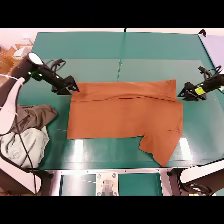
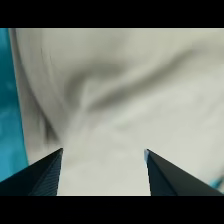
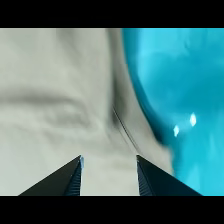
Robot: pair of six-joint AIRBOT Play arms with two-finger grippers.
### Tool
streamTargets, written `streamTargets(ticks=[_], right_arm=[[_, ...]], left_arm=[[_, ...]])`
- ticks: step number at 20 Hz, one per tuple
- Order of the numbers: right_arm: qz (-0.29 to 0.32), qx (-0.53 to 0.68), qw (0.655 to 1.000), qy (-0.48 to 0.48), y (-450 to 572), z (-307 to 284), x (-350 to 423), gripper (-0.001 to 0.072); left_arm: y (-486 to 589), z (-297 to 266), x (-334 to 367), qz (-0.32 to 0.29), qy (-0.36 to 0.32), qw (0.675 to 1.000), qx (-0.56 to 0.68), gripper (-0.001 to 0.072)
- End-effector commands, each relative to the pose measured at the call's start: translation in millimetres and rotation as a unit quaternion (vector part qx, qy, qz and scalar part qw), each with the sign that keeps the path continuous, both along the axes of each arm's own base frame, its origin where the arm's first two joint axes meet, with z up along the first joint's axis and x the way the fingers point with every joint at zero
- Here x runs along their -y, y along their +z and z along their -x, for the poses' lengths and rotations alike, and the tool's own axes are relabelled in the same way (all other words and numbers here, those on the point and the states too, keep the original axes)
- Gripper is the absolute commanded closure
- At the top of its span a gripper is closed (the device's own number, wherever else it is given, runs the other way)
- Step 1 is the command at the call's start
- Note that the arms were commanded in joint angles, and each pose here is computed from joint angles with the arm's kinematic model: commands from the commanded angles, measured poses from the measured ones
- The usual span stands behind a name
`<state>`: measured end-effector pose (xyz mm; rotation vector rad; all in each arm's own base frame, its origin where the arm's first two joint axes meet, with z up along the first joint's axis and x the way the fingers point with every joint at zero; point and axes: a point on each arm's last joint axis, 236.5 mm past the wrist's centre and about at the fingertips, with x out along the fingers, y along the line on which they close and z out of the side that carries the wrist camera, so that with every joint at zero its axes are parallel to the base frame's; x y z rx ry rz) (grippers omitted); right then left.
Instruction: Fold the shirts.
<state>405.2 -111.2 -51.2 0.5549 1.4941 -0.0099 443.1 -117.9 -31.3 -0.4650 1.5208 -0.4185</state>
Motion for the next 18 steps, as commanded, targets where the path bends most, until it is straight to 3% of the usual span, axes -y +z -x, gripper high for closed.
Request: streamTargets(ticks=[1,4,9,13,18], right_arm=[[0.009,-0.057,0.998,-0.017,18,48,7,0.0318],[-0.002,-0.099,0.994,-0.043,11,105,-4,0.0319],[-0.012,-0.122,0.984,-0.130,-2,199,-17,0.0318],[0.029,-0.058,0.975,-0.211,-6,219,-8,0.0316],[0.037,-0.014,0.972,-0.233,-7,204,-4,0.0255]], left_arm=[[25,44,-19,-0.017,-0.026,0.998,-0.061,0.0127],[25,90,-32,-0.054,-0.026,0.996,-0.064,0.0127],[-2,188,-25,-0.052,0.006,0.998,-0.044,0.0124],[-37,230,4,0.013,0.078,0.996,-0.034,0.0124],[-69,248,19,0.055,0.145,0.986,-0.060,0.0125]])
